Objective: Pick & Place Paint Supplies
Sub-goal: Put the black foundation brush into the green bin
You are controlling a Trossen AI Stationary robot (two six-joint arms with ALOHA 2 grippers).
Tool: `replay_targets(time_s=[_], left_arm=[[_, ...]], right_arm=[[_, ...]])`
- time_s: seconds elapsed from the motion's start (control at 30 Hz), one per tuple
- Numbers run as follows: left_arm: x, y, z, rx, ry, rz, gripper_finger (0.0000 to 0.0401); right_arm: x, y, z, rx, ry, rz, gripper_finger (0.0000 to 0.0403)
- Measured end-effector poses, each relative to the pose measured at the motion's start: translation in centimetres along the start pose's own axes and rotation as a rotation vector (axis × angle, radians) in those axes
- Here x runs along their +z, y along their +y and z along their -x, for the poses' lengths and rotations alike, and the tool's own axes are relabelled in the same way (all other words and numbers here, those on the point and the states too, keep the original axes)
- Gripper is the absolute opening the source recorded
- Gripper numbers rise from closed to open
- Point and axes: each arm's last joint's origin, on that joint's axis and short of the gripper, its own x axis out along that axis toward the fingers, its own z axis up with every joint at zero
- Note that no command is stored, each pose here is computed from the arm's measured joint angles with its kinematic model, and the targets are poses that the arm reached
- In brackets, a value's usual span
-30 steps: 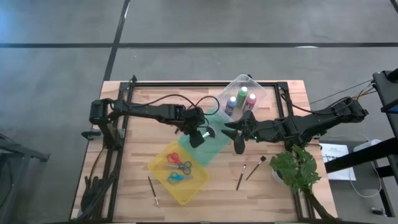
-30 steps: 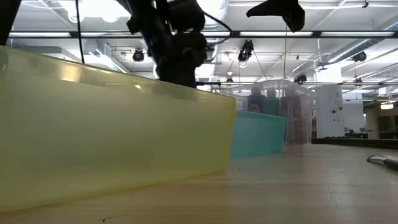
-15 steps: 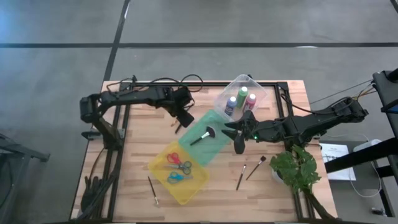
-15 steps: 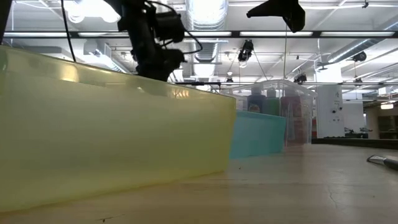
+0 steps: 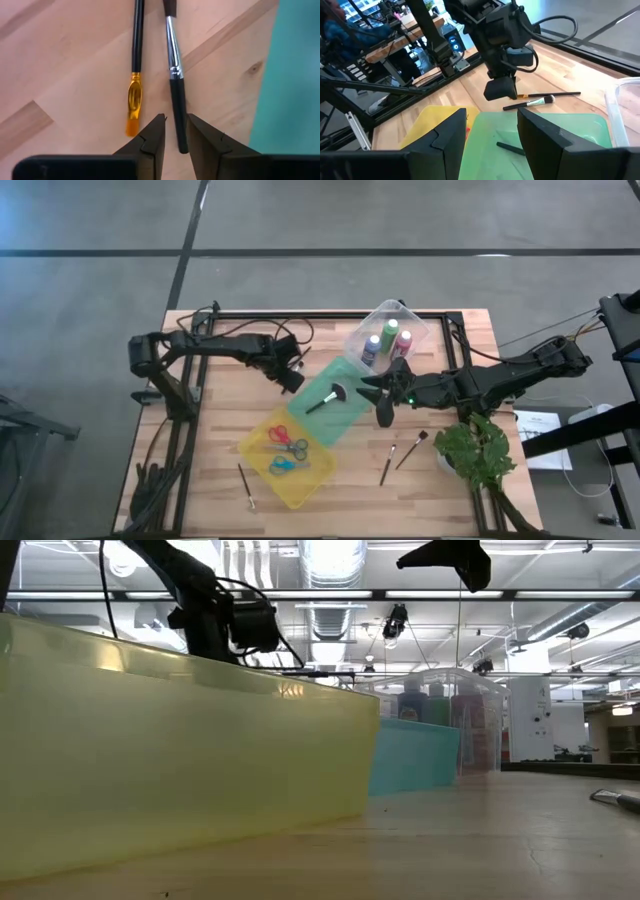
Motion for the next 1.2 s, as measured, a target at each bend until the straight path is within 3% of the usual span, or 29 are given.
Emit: replay_targets(time_s=[0.3,0.9,1.03,1.2], left_arm=[[0.1,-0.2,-0.1,-0.029,-0.017,-0.002,0.0134],[-0.4,-1.3,-3.6,0.061,0.006,-0.019,0.0137],[-0.5,-1.2,-4.0,0.092,0.003,-0.023,0.0129],[-0.5,-1.2,-4.3,0.12,-0.006,-0.027,0.0086]], right_arm=[[0.0,0.0,0.0,-0.003,-0.001,0.007,0.0171],[-0.2,-0.1,-0.1,-0.006,0.003,0.009,0.0171],[-0.2,-0.1,-0.1,-0.006,0.003,0.009,0.0171],[-0.3,-0.2,-0.1,-0.008,0.005,0.011,0.0171]])
